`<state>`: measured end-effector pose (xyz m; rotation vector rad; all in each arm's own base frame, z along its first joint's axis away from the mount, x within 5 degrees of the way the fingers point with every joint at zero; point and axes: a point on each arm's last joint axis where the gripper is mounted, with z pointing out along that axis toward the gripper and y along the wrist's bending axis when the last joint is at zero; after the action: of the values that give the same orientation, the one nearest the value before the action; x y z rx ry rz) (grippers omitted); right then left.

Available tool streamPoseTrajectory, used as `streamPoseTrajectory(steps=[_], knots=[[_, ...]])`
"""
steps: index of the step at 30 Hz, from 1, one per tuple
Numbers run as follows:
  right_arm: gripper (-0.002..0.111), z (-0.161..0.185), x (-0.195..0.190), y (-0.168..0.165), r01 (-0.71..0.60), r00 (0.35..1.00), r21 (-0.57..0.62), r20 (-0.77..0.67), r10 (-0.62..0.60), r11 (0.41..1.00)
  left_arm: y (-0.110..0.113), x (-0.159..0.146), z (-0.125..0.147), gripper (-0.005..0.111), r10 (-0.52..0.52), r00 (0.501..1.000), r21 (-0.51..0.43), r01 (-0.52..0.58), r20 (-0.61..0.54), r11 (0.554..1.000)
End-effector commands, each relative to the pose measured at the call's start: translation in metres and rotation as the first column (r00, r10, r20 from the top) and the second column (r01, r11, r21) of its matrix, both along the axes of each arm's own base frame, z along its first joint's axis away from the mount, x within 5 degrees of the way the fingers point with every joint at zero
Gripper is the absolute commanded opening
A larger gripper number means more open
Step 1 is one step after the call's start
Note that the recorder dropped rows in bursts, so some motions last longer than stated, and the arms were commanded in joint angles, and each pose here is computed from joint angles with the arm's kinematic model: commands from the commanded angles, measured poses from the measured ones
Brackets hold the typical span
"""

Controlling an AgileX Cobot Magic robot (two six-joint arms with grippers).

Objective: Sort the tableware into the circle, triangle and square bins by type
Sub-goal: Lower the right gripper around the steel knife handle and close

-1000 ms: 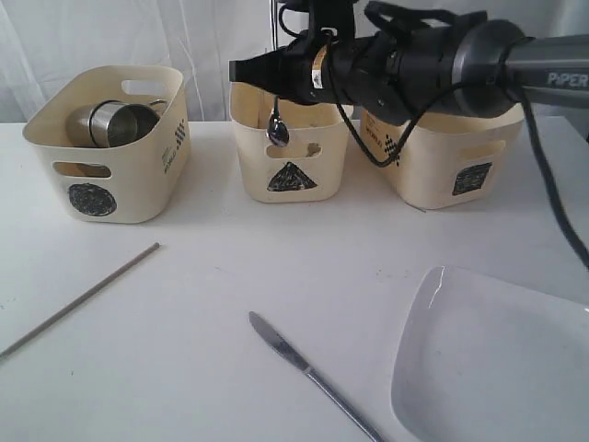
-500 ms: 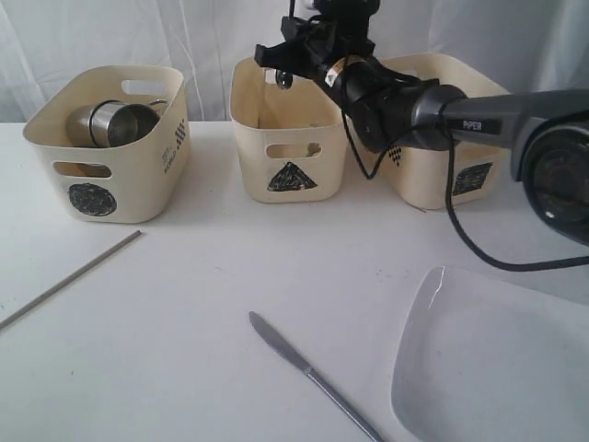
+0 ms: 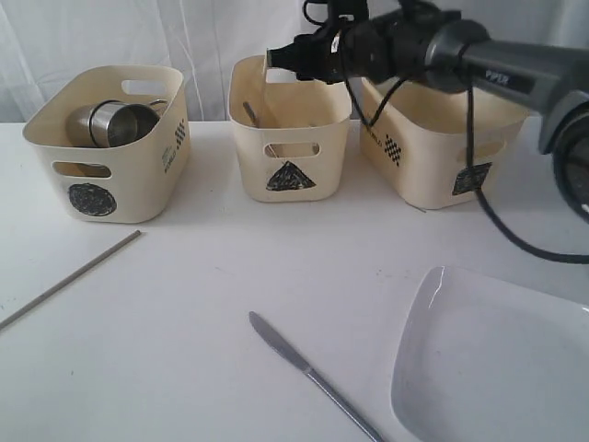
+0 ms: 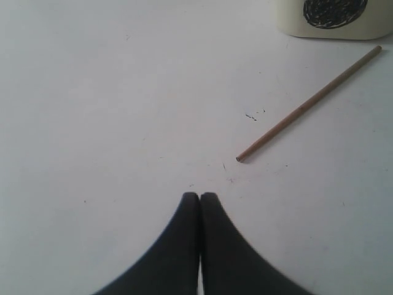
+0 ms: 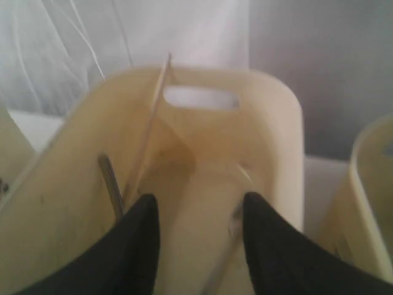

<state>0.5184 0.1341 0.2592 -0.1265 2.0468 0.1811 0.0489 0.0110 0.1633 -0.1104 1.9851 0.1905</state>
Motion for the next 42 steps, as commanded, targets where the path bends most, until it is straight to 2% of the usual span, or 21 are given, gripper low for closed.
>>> streamPoseTrajectory(steps=[1,3,6,9,10,12,15,17,22,24,26,30,33,38,42], knots=[[0.014,0.026,-0.048,-0.013,-0.101,0.918,-0.169,-0.395,0.027,0.980,0.000,0.000,-0.001,0.000,-0.005,1.000,0.000,0.005,0.001,1.000],[0.000,0.029,-0.074,-0.004,-0.195,0.826,-0.119,-0.555,0.098,0.974,0.000,0.000,-0.001,0.000,-0.005,1.000,0.000,0.005,0.001,1.000],[0.000,0.030,-0.115,0.016,-0.294,0.741,-0.105,-0.653,0.157,0.950,0.000,0.000,-0.001,0.000,-0.005,1.000,0.000,0.005,0.001,1.000],[0.000,0.005,-0.184,0.030,-0.423,0.614,-0.115,-0.766,0.191,0.899,0.000,0.000,-0.001,0.000,-0.005,1.000,0.000,0.005,0.001,1.000],[0.000,-0.011,-0.210,0.030,-0.480,0.548,-0.113,-0.813,0.197,0.870,0.000,0.000,-0.001,0.000,-0.005,1.000,0.000,0.005,0.001,1.000],[0.000,-0.040,-0.240,0.026,-0.557,0.455,-0.110,-0.870,0.191,0.823,0.000,0.000,-0.001,0.000,-0.005,1.000,0.000,0.005,0.001,1.000],[0.002,-0.062,-0.255,0.026,-0.627,0.390,-0.078,-0.893,0.226,0.775,0.000,0.000,-0.001,0.000,-0.005,1.000,0.000,0.005,0.001,1.000],[0.013,-0.065,-0.255,0.033,-0.647,0.382,-0.021,-0.874,0.300,0.762,0.000,0.000,-0.001,0.000,-0.005,1.000,0.000,0.005,0.001,1.000],[0.041,-0.064,-0.247,0.046,-0.627,0.456,0.039,-0.792,0.407,0.778,0.000,0.000,-0.001,0.000,-0.005,1.000,0.000,0.005,0.001,1.000],[0.047,-0.067,-0.242,0.050,-0.600,0.489,0.057,-0.763,0.422,0.798,0.000,0.000,-0.001,0.000,-0.005,1.000,0.000,0.005,0.001,1.000],[0.048,-0.073,-0.241,0.052,-0.615,0.477,0.059,-0.767,0.430,0.786,0.000,0.000,-0.001,0.000,-0.005,1.000,0.000,0.005,0.001,1.000],[0.047,-0.095,-0.242,0.048,-0.655,0.397,0.036,-0.834,0.384,0.755,0.000,0.000,-0.001,0.000,-0.005,1.000,0.000,0.005,0.001,1.000],[0.047,-0.107,-0.244,0.044,-0.669,0.376,0.008,-0.859,0.348,0.743,0.000,0.000,-0.001,0.000,-0.005,1.000,0.000,0.005,0.001,1.000],[0.047,-0.112,-0.245,0.044,-0.649,0.413,-0.012,-0.845,0.339,0.761,0.000,0.000,-0.001,0.000,-0.005,1.000,0.000,0.005,0.001,1.000],[0.047,-0.119,-0.254,0.048,-0.660,0.422,-0.054,-0.852,0.310,0.750,0.000,0.000,-0.001,0.000,-0.005,1.000,0.000,0.005,0.001,1.000]])
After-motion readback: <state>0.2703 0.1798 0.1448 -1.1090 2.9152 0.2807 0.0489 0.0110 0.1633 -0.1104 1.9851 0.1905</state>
